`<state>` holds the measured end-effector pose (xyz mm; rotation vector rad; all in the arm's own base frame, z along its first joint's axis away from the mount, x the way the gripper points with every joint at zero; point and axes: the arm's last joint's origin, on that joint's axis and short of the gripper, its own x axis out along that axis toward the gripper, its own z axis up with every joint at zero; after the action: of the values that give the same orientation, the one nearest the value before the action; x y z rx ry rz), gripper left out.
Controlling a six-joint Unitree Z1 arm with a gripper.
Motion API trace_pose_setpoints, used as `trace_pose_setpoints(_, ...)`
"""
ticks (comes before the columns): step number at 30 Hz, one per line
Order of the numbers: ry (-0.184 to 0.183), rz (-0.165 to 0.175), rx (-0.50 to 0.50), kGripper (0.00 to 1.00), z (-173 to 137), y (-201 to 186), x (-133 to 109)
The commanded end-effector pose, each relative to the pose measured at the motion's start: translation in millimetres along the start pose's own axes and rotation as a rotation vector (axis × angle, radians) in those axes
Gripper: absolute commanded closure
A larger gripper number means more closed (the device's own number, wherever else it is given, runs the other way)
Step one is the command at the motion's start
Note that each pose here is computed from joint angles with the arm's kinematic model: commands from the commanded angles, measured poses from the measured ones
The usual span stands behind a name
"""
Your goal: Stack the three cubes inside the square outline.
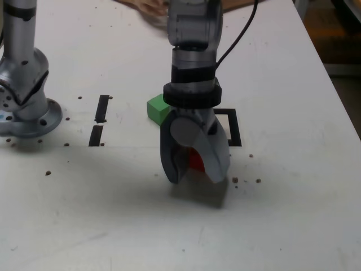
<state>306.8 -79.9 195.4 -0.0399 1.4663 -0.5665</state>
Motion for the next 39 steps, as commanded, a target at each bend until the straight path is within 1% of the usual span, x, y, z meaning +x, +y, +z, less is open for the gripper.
trace_pose_setpoints(1, -0.004, -0.002, 0.001, 0.74, -0.8, 0.6, 1.2)
trace_pose_setpoints(5, -0.012, -0.005, 0.004, 0.77, -1.9, 0.6, 2.0)
trace_pose_setpoints(9, -0.031, -0.002, 0.013, 0.83, -1.8, -0.1, 0.9)
trace_pose_setpoints(13, -0.054, 0.0, 0.033, 0.86, -1.4, -6.2, -3.3)
trace_pose_setpoints(18, -0.104, 0.0, 0.072, 0.86, -0.3, -24.9, -15.2)
trace_pose_setpoints(22, -0.16, 0.009, 0.103, 0.86, 2.7, -43.8, -30.2)
trace_pose_setpoints(24, -0.194, 0.028, 0.11, 0.86, 5.1, -52.7, -39.5)
trace_pose_setpoints(25, -0.218, 0.046, 0.11, 0.86, 7.0, -57.3, -45.8)
trace_pose_setpoints(27, -0.253, 0.079, 0.107, 0.87, 10.5, -61.8, -54.8)
trace_pose_setpoints(30, -0.294, 0.132, 0.093, 0.87, 17.2, -61.0, -65.8)
trace_pose_setpoints(33, -0.313, 0.18, 0.064, 0.87, 24.1, -50.8, -72.0)
trace_pose_setpoints(39, -0.313, 0.254, -0.027, 0.87, 34.3, -13.0, -73.6)
